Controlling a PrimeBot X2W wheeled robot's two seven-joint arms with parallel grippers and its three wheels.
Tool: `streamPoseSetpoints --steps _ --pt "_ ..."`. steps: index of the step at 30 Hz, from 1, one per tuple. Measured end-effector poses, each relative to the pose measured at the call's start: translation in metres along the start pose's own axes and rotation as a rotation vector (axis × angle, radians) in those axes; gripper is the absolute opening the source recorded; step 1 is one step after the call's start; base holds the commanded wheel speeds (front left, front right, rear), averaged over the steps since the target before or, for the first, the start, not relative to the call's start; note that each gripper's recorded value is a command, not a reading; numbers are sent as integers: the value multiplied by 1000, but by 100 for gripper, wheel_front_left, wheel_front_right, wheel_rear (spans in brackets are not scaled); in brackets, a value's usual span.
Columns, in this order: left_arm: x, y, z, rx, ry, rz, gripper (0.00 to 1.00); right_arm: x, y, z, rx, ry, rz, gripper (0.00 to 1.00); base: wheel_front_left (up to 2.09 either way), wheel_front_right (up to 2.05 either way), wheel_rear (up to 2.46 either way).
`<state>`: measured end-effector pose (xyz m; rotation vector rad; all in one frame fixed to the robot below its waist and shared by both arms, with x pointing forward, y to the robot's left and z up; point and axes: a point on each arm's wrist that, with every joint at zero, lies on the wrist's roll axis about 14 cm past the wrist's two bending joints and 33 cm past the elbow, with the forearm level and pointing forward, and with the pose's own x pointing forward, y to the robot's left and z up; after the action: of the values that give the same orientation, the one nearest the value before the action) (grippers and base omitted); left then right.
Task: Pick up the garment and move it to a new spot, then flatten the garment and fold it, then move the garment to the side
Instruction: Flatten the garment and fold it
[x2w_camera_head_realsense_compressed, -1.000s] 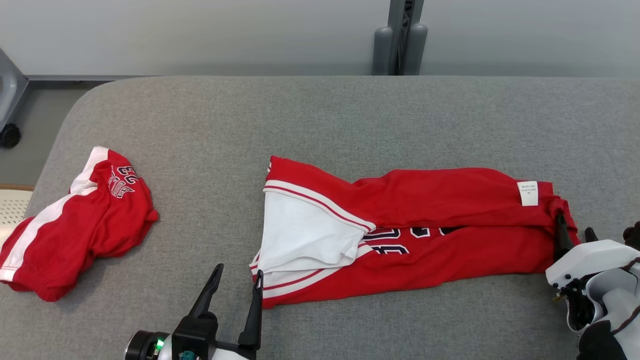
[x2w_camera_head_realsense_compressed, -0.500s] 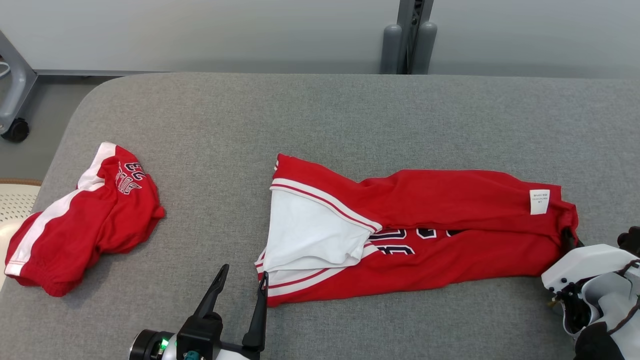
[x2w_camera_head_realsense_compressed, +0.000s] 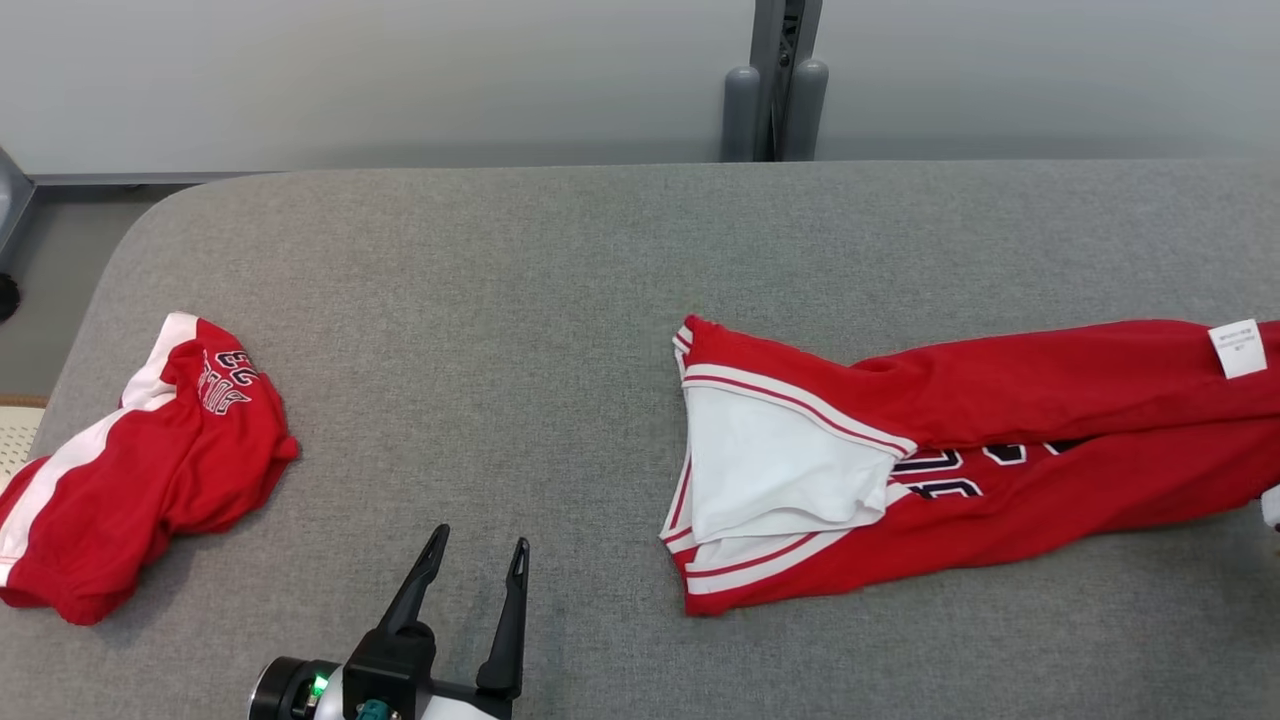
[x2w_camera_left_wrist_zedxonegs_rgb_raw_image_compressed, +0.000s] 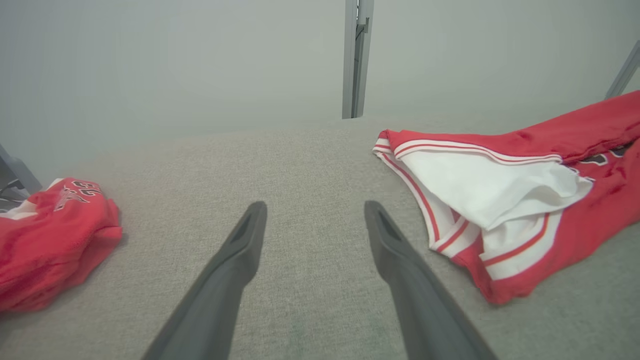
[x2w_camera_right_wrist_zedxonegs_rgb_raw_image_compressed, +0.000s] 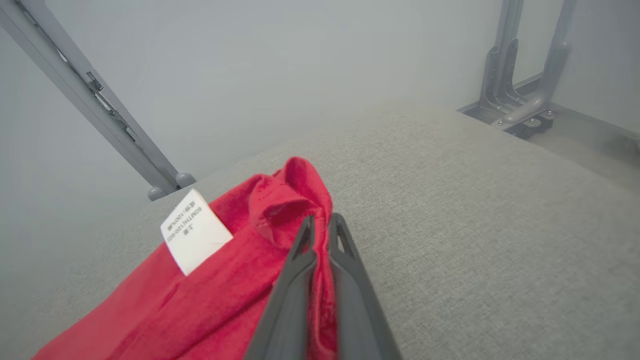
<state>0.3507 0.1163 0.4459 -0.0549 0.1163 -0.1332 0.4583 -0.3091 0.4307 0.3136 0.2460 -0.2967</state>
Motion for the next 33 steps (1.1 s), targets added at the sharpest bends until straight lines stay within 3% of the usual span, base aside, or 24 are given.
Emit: streamPoseSetpoints --steps 3,8,21,33 --pt "1 -1 2 0 -6 -3 100 -1 -1 9 -24 -21 11 0 0 0 0" --pt "-1 -1 6 -1 -19 -2 100 -6 58 14 -29 -54 167 0 0 0 0" --pt "-18 8 6 -14 -25 33 100 -67 205 -23 29 23 560 0 0 0 0" --pt "-32 27 8 -32 -33 108 100 -107 265 -60 21 104 741 0 0 0 0"
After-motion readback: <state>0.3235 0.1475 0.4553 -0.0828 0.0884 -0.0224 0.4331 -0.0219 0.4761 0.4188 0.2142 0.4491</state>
